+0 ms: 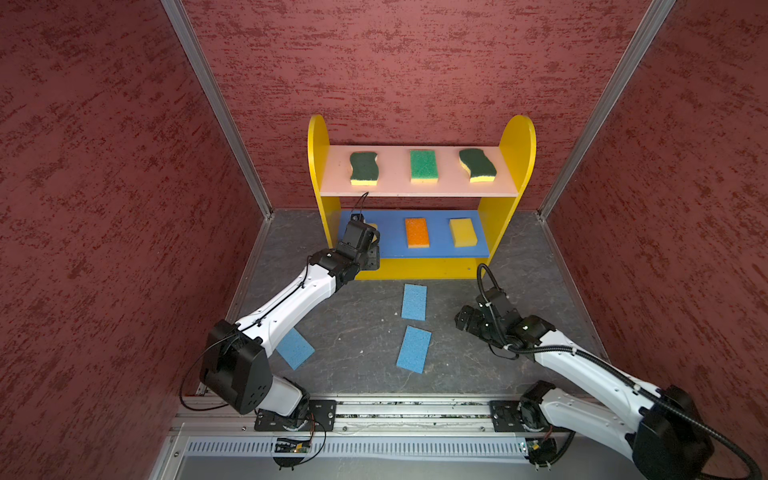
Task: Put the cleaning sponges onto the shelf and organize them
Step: 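Carry the yellow sponge with the left gripper onto the blue shelf, then lower the yellow sponge beside the orange sponge and open the left gripper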
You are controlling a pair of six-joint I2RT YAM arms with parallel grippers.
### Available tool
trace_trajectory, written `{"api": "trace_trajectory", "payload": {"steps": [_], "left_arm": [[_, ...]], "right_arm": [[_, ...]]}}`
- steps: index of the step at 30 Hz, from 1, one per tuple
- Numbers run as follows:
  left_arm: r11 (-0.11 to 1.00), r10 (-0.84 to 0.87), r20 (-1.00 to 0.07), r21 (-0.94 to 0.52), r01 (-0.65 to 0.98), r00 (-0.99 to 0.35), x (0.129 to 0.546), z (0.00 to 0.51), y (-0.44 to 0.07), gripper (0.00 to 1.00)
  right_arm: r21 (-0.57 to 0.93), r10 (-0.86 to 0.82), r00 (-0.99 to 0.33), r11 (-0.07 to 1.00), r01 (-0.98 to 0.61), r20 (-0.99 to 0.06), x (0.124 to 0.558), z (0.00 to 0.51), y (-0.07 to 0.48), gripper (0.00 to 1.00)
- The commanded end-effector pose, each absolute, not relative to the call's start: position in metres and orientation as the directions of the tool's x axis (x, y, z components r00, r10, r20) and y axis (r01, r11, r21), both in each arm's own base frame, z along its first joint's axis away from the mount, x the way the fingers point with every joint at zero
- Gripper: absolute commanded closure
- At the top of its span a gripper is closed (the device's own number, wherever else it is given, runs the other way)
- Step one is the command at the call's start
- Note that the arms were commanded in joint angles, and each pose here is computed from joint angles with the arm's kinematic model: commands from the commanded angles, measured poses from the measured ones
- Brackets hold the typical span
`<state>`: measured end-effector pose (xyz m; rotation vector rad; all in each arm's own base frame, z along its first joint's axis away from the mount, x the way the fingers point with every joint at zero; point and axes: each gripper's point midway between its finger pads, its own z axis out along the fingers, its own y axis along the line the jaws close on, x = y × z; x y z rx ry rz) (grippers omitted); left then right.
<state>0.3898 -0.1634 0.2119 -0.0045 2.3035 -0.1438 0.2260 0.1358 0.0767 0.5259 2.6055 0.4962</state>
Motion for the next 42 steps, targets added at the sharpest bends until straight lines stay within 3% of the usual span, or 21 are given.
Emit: {"api": "trace_trajectory", "payload": {"steps": [1, 42], "left_arm": [[0.995, -0.054, -0.761, -0.095, 0.029, -0.646, 0.402, 0.209, -0.161, 0.36], [1.0, -0.021, -0.799, -0.022, -0.006, -0.601, 0.448, 0.179, -0.161, 0.36]], "right_arm": [[0.445, 0.447, -0.825, 0.852, 0.275, -0.345, 0.232, 0.08, 0.139, 0.01], [0.417, 0.428, -0.835, 0.868, 0.272, -0.347, 0.238, 0.073, 0.14, 0.01]]}}
